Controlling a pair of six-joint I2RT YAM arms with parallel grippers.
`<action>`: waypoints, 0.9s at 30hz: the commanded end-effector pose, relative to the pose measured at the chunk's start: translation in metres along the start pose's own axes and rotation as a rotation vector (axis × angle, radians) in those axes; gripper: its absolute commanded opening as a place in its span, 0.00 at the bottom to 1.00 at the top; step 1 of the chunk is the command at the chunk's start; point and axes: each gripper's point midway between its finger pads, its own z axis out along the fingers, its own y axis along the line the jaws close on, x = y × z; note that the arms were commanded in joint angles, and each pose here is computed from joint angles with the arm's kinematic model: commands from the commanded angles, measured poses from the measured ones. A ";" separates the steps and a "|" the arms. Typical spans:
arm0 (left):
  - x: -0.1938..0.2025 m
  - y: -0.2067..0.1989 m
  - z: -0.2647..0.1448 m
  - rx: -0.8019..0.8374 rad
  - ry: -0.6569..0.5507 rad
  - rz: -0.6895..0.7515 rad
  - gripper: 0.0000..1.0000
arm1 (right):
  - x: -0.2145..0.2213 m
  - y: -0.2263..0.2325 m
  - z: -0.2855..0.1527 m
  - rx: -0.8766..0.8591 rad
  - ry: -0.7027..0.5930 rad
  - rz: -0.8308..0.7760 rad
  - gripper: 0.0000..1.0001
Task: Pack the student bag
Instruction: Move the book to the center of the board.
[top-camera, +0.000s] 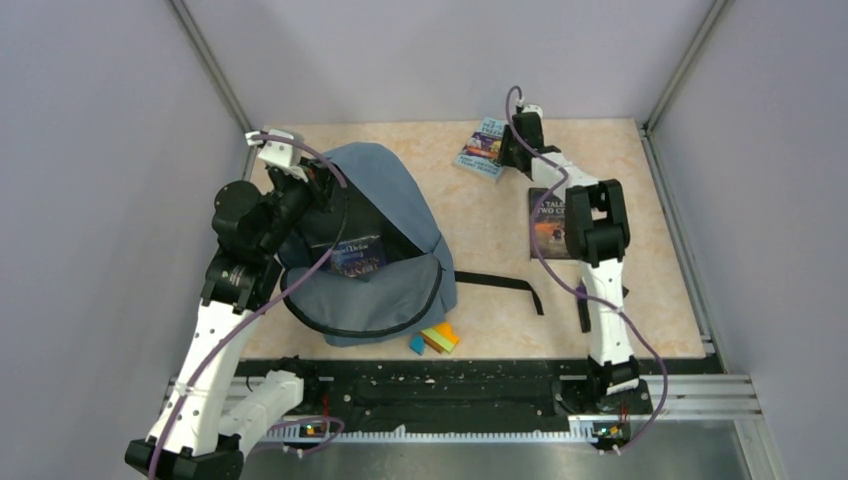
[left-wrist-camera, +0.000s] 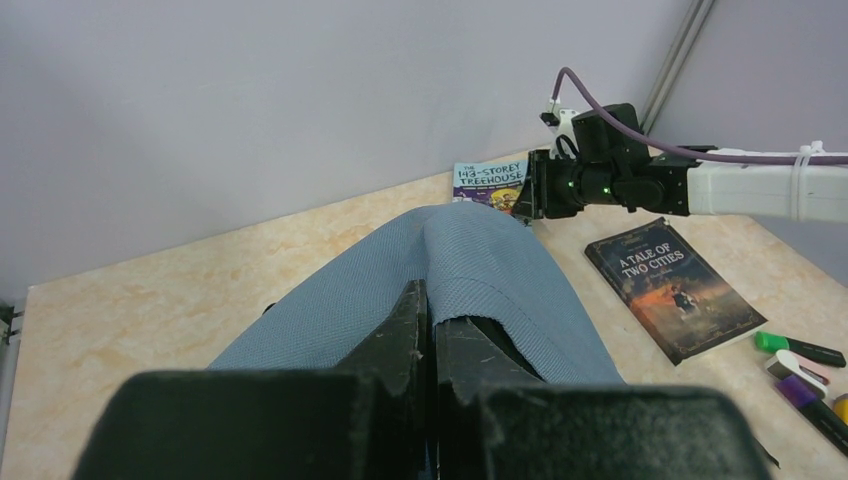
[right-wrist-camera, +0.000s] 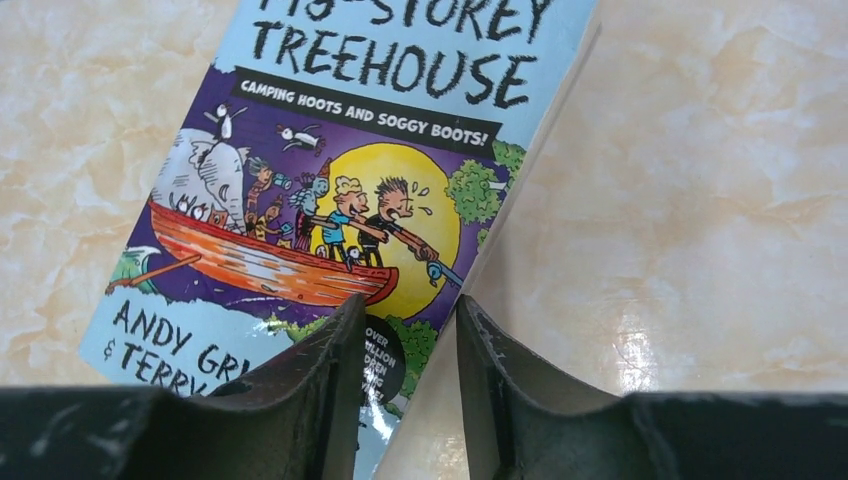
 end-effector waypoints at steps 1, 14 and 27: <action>-0.023 -0.001 -0.006 -0.002 -0.080 0.009 0.00 | 0.094 -0.011 -0.021 0.031 0.272 -0.148 0.34; -0.029 -0.005 -0.011 0.009 -0.102 0.003 0.00 | 0.148 -0.026 -0.100 -0.012 0.365 -0.185 0.31; -0.030 0.000 -0.013 -0.021 -0.104 0.022 0.00 | 0.027 -0.024 -0.128 -0.127 0.173 -0.089 0.69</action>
